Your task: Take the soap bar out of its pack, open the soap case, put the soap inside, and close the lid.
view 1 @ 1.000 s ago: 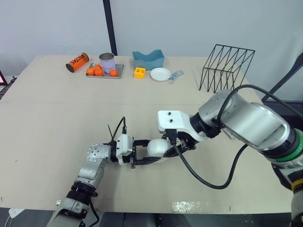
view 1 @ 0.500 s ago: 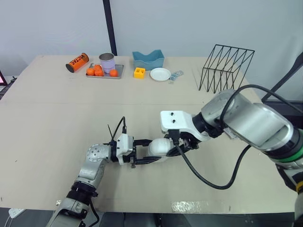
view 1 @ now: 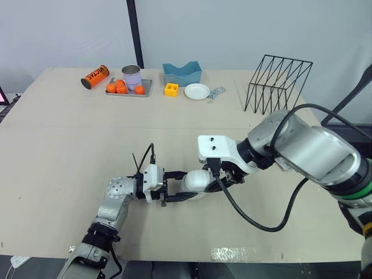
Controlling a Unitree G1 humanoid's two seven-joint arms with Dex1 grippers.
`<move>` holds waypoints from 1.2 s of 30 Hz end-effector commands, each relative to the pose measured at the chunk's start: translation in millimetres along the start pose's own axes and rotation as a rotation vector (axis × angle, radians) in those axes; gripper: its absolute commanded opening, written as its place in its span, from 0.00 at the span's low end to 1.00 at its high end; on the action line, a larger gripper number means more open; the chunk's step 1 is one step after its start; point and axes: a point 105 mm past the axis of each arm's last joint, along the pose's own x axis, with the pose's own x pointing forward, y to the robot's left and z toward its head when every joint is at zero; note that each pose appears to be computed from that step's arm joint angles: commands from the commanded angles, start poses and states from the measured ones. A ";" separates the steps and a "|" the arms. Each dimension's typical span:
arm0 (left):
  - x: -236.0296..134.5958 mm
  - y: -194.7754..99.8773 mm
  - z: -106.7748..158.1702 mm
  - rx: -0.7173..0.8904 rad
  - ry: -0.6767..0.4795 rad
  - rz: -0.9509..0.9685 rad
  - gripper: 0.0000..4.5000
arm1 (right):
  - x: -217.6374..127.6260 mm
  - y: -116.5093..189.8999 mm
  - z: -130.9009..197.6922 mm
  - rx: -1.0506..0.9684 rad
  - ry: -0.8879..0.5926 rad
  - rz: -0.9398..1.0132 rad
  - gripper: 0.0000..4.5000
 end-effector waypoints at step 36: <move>3.9 6.7 5.7 0.033 -0.020 0.015 0.43 | -3.3 3.2 10.9 -0.045 -0.016 0.003 0.79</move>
